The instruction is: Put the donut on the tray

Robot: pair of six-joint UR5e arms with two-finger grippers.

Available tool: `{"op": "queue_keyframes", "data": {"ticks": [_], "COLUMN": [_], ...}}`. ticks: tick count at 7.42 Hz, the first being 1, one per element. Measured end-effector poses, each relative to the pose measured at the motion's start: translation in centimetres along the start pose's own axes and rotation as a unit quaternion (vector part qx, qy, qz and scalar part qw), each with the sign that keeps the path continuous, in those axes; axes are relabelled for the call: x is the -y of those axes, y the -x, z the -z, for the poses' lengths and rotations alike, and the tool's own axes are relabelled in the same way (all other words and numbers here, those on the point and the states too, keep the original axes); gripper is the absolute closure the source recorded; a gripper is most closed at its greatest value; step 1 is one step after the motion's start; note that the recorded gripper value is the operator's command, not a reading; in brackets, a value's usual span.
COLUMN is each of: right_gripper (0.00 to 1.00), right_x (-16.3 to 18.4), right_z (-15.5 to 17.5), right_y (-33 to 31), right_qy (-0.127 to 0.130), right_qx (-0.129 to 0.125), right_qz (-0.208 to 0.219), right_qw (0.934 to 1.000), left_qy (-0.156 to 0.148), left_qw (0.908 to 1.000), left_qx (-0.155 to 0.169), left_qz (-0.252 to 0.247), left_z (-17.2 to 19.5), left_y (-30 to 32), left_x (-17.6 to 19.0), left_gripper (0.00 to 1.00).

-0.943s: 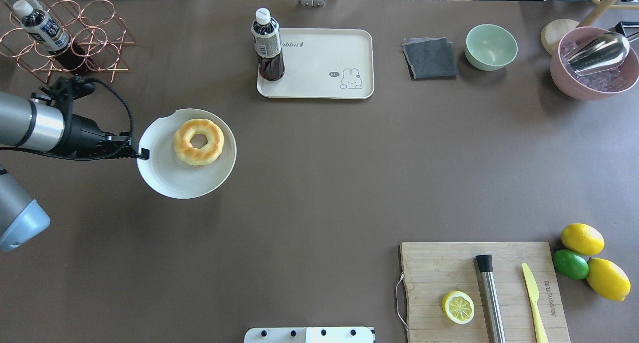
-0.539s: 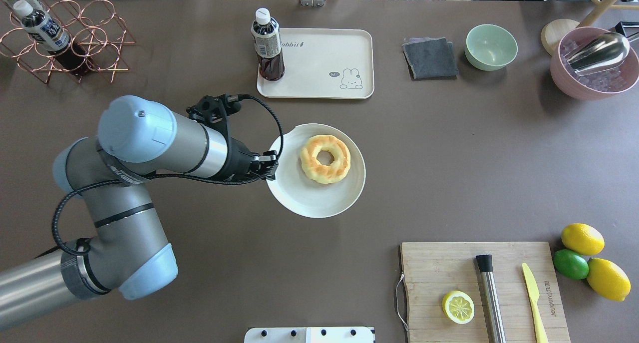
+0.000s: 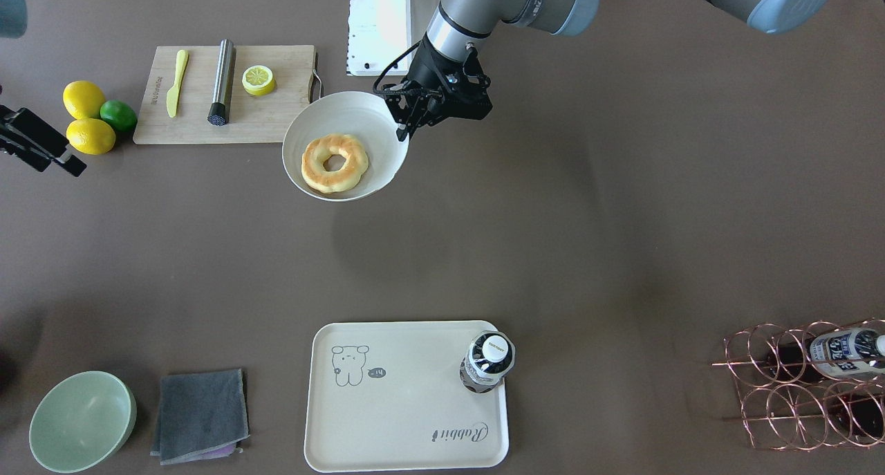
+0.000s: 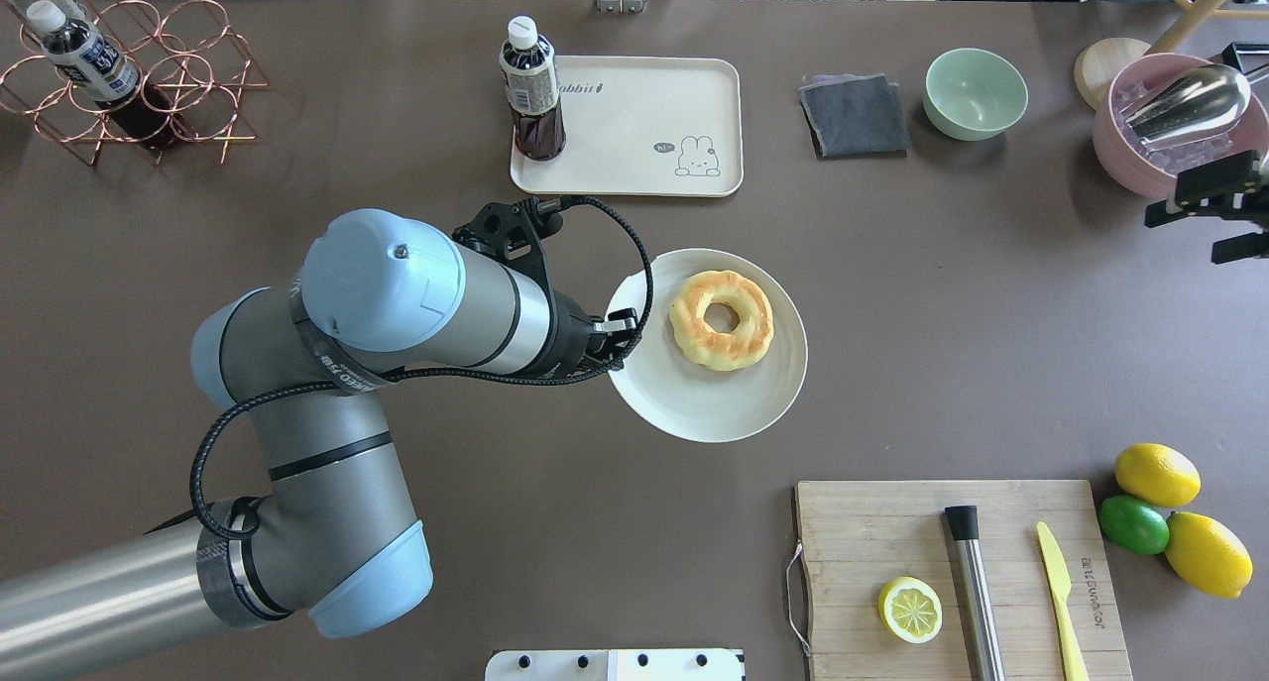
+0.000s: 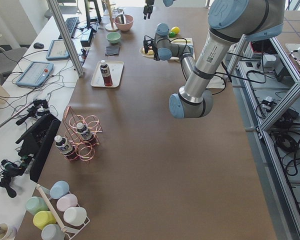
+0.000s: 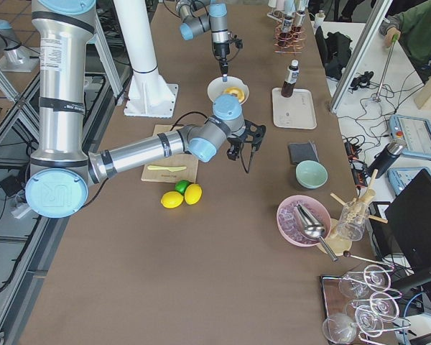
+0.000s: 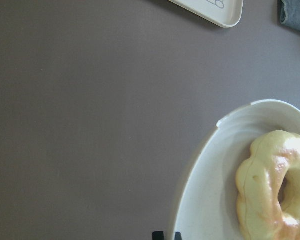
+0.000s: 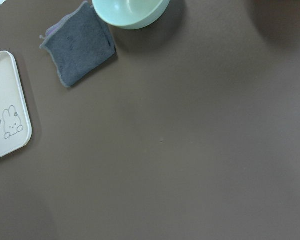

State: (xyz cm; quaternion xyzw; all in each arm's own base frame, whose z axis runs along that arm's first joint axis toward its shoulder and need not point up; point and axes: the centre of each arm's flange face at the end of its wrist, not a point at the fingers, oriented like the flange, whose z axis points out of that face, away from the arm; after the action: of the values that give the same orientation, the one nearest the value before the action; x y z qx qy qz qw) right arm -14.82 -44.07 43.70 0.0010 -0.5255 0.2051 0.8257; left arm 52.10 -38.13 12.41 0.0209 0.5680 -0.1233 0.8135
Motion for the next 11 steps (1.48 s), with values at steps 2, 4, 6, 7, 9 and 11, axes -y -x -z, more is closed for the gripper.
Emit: {"op": "queue_keyframes", "data": {"ticks": [2,4,6,7,9,11], "right_gripper": [0.08,0.12,0.16,0.2,0.25,0.44], "right_x": [-5.9,-12.0,-16.1,-17.5,-19.4,-20.9], "right_z": [-3.0,-5.8,-8.3,-9.0,-9.4,-10.2], "right_y": [5.1,9.3,12.3,13.8,15.6,15.8], "right_qy": [0.007,0.003,-0.004,-0.008,-0.008,-0.011], "right_qx": [0.022,0.038,0.05,0.048,0.031,0.023], "right_qz": [-0.046,-0.079,-0.112,-0.13,-0.144,-0.14], "right_qw": [0.9987,0.9961,0.9925,0.9904,0.9891,0.9898], "left_qy": [-0.009,-0.011,-0.014,-0.021,-0.024,-0.025], "left_qw": [0.9999,0.9999,0.9998,0.9997,0.9997,0.9996], "left_qx": [0.005,0.003,0.002,0.001,0.001,0.002], "left_qz": [0.005,0.011,0.012,0.011,0.01,0.01], "left_z": [-1.0,-1.1,-1.1,-1.1,-1.3,-1.3], "left_y": [-1.3,-2.0,-2.2,-2.2,-2.2,-2.2], "left_x": [0.1,0.0,0.0,-0.1,-0.3,-0.4], "left_gripper": [1.0,1.0,1.0,1.0,1.0,1.0]}}
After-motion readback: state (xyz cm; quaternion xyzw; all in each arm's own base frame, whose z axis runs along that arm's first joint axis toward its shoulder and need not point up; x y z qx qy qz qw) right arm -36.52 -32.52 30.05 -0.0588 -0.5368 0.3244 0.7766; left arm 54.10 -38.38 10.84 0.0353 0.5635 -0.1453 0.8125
